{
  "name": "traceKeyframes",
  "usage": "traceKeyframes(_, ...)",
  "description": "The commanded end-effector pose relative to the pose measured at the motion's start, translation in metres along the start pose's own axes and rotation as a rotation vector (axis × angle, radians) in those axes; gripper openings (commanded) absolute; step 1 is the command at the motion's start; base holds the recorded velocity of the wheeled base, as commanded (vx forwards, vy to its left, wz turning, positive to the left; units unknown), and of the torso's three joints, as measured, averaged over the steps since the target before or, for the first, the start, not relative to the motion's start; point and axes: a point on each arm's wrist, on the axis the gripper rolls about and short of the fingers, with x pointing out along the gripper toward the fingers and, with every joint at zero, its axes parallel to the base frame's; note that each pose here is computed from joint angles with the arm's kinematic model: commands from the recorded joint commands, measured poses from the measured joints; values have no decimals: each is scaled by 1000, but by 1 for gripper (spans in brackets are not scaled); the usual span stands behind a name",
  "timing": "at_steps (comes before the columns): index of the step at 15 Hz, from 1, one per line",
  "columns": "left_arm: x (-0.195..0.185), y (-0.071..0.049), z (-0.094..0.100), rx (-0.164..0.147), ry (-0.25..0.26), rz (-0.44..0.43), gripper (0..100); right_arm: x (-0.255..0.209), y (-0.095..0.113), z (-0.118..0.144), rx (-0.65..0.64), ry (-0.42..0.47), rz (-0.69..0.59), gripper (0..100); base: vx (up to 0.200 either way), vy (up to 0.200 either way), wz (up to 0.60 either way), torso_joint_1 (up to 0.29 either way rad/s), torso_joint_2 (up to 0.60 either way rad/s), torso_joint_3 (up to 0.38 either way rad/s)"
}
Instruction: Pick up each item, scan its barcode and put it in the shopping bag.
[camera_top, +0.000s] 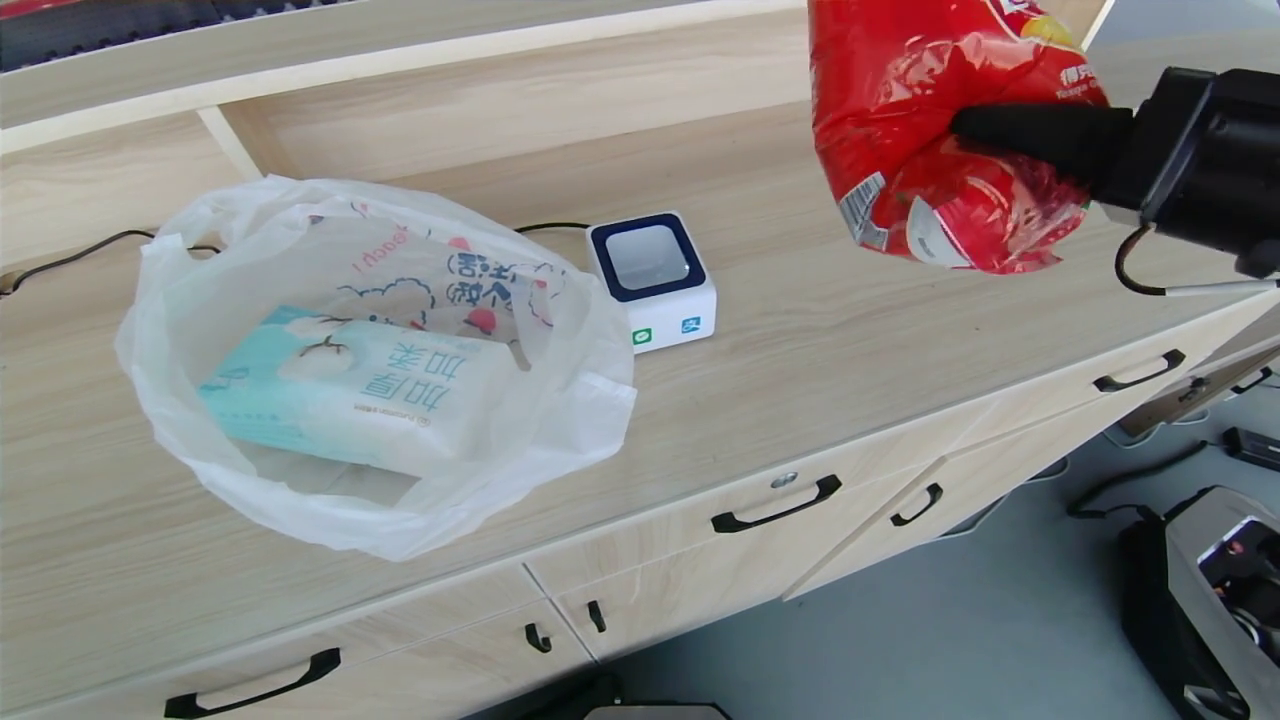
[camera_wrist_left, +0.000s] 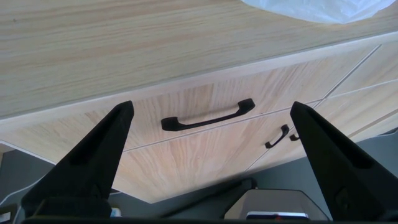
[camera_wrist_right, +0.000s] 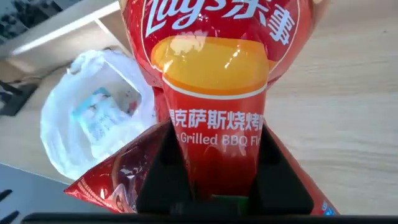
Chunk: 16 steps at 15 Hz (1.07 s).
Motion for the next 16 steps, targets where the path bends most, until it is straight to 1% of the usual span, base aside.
traceKeyframes(1,0,0,0,0,-1,0,100,4,15,-17,141,-8,88,0,0,0,0,0,0,0)
traceKeyframes(3,0,0,0,0,-1,0,100,14,22,-21,276,-4,130,0,0,0,0,0,0,0)
traceKeyframes(5,0,0,0,0,-1,0,100,21,34,-30,421,34,184,0,0,0,0,0,0,0)
traceKeyframes(6,0,0,0,0,-1,0,100,25,39,-32,492,25,218,0,0,0,0,0,0,0)
traceKeyframes(7,0,0,0,0,-1,0,100,31,41,-33,525,-10,256,0,0,0,0,0,0,0)
traceKeyframes(9,0,0,0,0,-1,-1,100,32,46,-38,551,-36,303,0,0,0,0,0,0,0)
traceKeyframes(10,0,0,0,0,-1,0,100,29,54,-46,556,-32,341,0,0,0,0,0,0,0)
traceKeyframes(12,0,0,0,0,-1,0,100,21,63,-55,552,-24,382,0,0,0,0,0,0,0)
traceKeyframes(13,0,0,0,0,-1,0,100,16,72,-60,530,-18,415,0,0,0,0,0,0,0)
traceKeyframes(15,0,0,0,0,-1,0,100,10,75,-59,512,-22,425,0,0,0,0,0,0,0)
traceKeyframes(16,0,0,0,0,-1,-1,100,3,76,-55,501,-38,434,0,0,0,0,0,0,0)
